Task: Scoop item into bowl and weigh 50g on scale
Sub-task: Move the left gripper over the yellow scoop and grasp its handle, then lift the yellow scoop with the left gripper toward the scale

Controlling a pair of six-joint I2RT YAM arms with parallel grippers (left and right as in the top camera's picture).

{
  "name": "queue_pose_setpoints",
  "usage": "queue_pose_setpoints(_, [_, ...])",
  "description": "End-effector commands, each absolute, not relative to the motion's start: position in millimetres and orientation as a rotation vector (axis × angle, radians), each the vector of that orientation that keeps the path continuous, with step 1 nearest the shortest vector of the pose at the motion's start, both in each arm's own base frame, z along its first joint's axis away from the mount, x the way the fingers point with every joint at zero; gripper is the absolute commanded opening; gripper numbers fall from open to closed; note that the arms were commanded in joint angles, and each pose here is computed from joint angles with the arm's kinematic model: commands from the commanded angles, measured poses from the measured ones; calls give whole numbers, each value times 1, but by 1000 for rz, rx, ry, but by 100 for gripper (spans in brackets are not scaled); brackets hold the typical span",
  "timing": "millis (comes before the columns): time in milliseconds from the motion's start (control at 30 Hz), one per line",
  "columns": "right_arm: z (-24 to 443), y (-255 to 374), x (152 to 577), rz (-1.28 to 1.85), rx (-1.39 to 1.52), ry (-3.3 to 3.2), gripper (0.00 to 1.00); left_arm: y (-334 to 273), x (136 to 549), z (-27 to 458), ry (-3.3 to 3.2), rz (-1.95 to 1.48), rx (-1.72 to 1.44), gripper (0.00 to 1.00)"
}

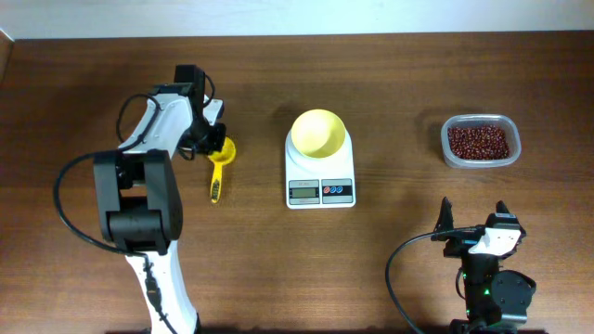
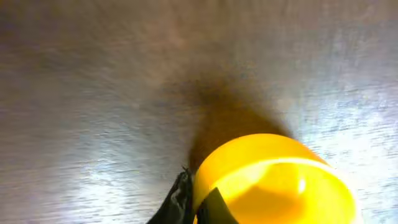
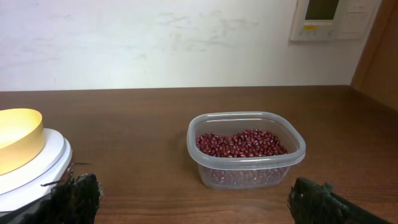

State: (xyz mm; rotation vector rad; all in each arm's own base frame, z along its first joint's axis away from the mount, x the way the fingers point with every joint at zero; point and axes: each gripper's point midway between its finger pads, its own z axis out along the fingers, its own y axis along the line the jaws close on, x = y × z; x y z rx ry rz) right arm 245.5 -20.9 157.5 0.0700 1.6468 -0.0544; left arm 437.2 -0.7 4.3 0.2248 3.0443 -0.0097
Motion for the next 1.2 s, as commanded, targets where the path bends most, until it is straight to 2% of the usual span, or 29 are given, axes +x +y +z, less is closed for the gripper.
queue_pose_setpoints(0, [155, -21, 245, -50, 82, 1649, 99, 3, 438, -1, 3051, 5, 218, 0])
queue_pose_setpoints(133, [155, -21, 245, -50, 82, 1649, 99, 3, 438, 5, 3056, 3, 217, 0])
queue_pose_setpoints(233, [155, -21, 245, -50, 82, 1649, 99, 4, 444, 36, 3034, 6, 193, 0])
queue_pose_setpoints(300, [155, -21, 245, -50, 82, 1649, 99, 4, 455, 72, 2982, 6, 104, 0])
queue_pose_setpoints(400, [155, -21, 245, -50, 82, 1649, 99, 4, 471, 152, 2812, -18, -103, 0])
queue_pose_setpoints(467, [155, -21, 245, -50, 82, 1649, 99, 4, 471, 198, 2694, -81, -376, 0])
queue_pose_setpoints(533, [155, -21, 245, -50, 82, 1649, 99, 4, 449, 247, 2537, -201, -794, 0])
queue_pose_setpoints(700, [156, -21, 245, -50, 82, 1647, 99, -8, 390, 323, 2419, -337, -815, 0])
queue_pose_setpoints(800, [155, -21, 245, -49, 81, 1649, 99, -22, 358, 343, 2424, -446, -791, 0])
queue_pose_setpoints(900, [159, -14, 246, -16, 55, 1635, 99, -22, 332, 338, 2405, -502, -1117, 0])
queue_pose_setpoints(967, [180, -9, 247, 47, 67, 1550, 99, -22, 323, 332, 2400, -510, -1252, 0])
queue_pose_setpoints(1067, [208, -4, 242, 232, 188, 1483, 99, -22, 318, 329, 2415, -499, -1276, 0])
queue_pose_setpoints(1167, [244, 1, 230, 266, 186, 1478, 99, -20, 317, 328, 2417, -482, -1282, 0])
